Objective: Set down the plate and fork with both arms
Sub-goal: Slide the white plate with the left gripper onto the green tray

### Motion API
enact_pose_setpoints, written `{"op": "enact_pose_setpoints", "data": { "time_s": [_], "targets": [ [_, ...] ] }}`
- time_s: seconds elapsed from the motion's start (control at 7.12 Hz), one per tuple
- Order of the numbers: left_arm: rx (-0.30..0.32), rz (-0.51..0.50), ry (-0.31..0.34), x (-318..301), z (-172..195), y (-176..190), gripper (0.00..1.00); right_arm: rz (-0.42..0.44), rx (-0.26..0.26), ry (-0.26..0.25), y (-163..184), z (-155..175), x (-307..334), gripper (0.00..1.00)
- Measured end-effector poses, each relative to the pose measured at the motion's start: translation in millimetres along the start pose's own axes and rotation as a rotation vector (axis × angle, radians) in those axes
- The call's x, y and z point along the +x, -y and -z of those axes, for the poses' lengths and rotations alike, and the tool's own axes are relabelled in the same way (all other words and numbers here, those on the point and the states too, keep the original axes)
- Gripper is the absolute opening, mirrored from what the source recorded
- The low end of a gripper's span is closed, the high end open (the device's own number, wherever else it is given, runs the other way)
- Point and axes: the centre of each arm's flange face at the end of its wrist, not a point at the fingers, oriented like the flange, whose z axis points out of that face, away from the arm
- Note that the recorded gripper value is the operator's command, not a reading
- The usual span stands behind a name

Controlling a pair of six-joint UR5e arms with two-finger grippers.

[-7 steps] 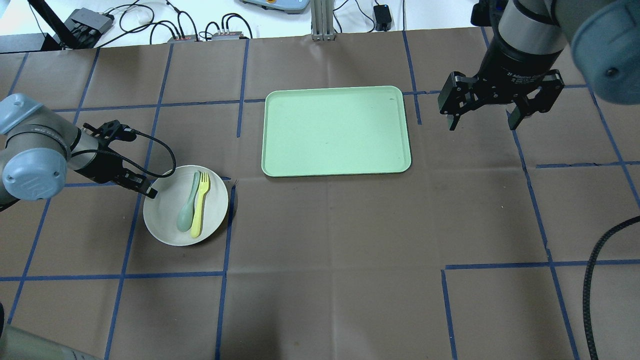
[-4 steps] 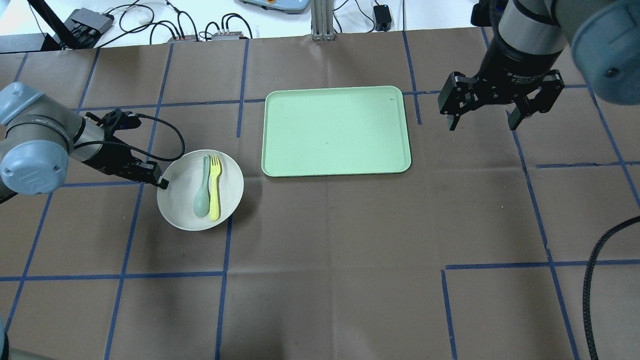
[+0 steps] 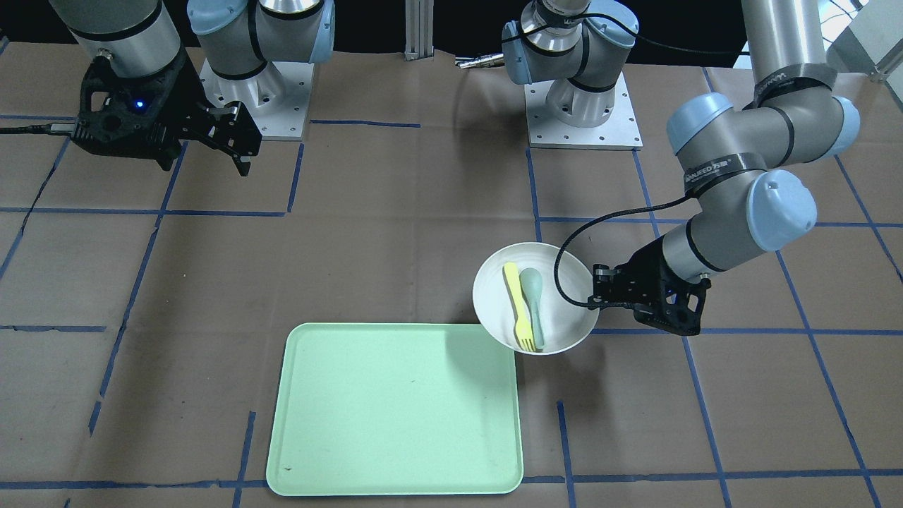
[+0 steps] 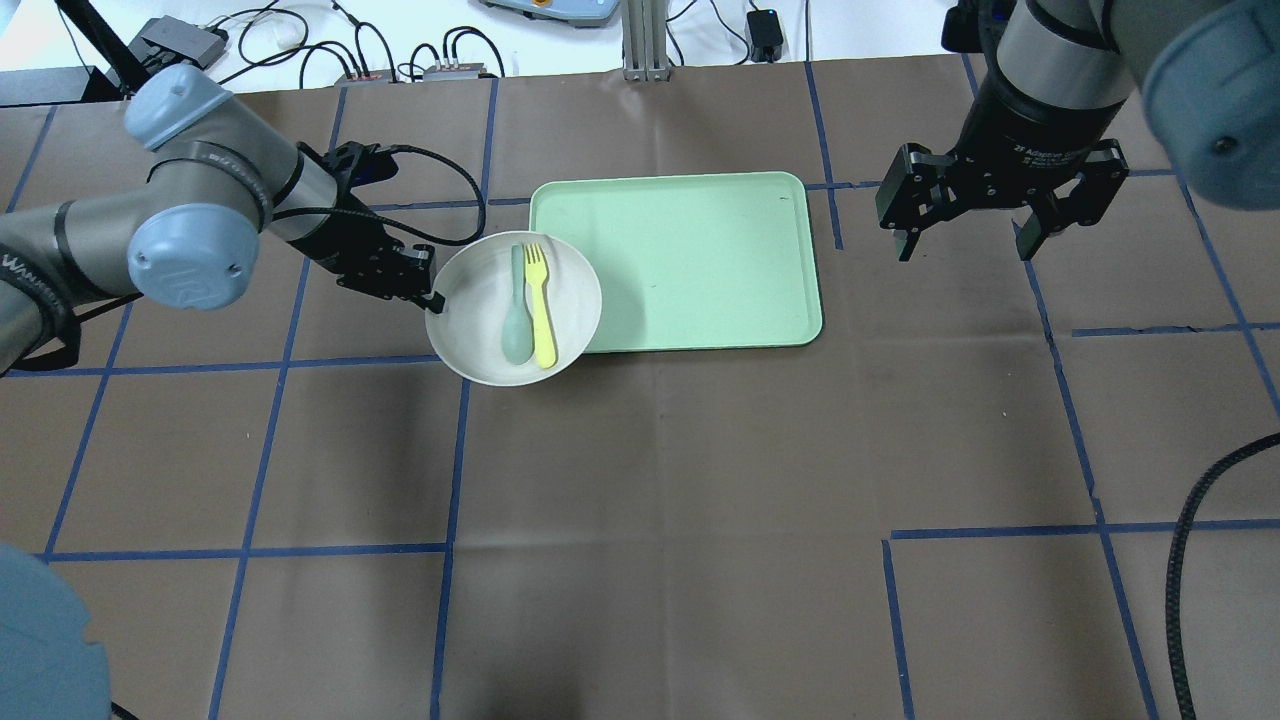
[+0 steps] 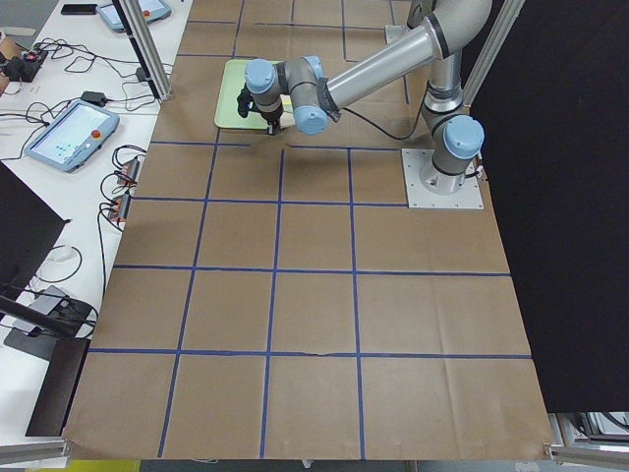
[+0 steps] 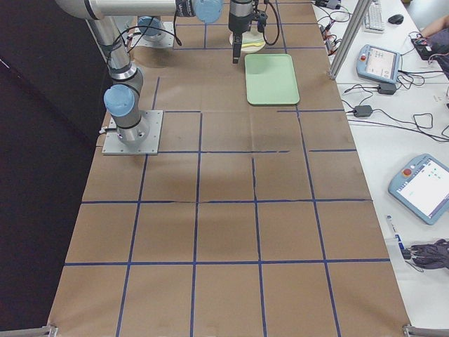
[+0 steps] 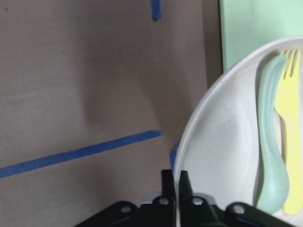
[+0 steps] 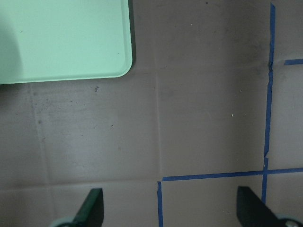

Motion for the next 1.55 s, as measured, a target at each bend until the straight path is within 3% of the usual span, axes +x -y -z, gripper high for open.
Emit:
{"op": "enact_pose_setpoints", "data": {
  "time_s": [0.42,0.84,1.12,1.55],
  "targets": [
    [-0.027,0.055,-0.015,58.2,-41.8,60.3,0.01,0.0,-0.001,0.0,-0.1,-0.1,0.0,1.0],
    [-0.07,0.082,-0.014,74.8,-92.7,83.1,0.01,0.0,-0.001,0.0,-0.1,-0.1,0.0,1.0],
    [-0.049,0.091,-0.014,78.1,-98.6,87.3,0.01,0.0,-0.001,0.0,-0.1,-0.1,0.0,1.0],
    [0.016,0.019,-0.011,83.0,-113.2,97.7,0.01,0.0,-0.001,0.0,-0.1,-0.1,0.0,1.0]
  ]
}}
